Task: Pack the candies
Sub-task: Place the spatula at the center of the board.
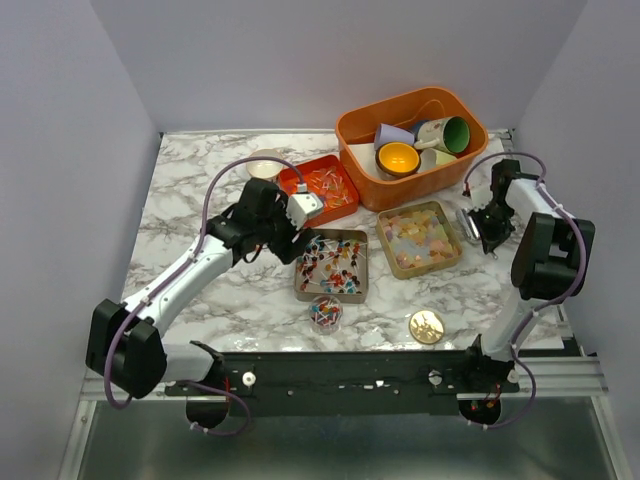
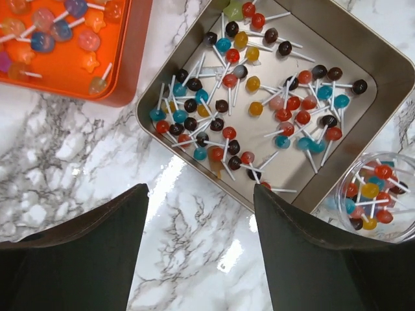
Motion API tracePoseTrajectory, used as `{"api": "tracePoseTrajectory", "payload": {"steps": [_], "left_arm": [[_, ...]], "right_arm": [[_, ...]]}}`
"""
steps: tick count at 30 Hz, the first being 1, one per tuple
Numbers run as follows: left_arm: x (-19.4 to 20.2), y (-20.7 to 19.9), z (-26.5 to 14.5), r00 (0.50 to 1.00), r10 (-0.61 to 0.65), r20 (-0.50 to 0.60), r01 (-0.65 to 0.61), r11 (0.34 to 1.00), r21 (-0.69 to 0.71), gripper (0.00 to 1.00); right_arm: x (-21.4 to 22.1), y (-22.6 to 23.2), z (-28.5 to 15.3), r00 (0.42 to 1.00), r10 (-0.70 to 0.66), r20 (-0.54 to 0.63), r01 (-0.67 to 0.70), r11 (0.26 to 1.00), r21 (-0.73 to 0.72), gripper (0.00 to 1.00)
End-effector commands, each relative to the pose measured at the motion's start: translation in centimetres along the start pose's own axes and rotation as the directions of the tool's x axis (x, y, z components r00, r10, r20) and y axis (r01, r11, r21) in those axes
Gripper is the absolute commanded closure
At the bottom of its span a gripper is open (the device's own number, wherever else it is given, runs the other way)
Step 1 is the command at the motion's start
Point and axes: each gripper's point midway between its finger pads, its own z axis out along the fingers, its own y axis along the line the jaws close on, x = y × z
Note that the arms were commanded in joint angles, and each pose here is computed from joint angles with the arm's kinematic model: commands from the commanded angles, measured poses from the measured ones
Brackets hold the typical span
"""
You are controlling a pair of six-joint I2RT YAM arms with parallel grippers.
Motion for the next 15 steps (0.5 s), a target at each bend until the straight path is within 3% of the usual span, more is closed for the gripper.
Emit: {"api": "tracePoseTrajectory", "payload": {"steps": [1,3,9,15], "left_arm": [[0.7,-0.1,1.9,0.975,-0.222,-0.006,0.222,0.975,-0.013,0.21],[1.2,0.6,2.5,0.958,-0.287,-0.016,0.285,0.957,-0.060,0.19],[3.1,2.1,4.7,0.903,-0.426,-0.064,0.410,0.895,-0.175,0.18],[4.5,3.4,6.9,0.868,-0.487,-0.095,0.453,0.856,-0.249,0.26]], "right_arm": [[-1.3,-0.7,1.9,0.999,0.000,0.037,0.000,1.000,0.009,0.89],[-1.3,-0.6,2.1,0.999,0.000,0.044,-0.001,1.000,0.008,0.69],[-1.2,-0.7,-0.7,0.994,0.024,0.109,-0.027,0.999,0.032,0.44],[-2.8,0.6,-8.1,0.956,0.086,0.280,-0.083,0.996,-0.025,0.36]]}}
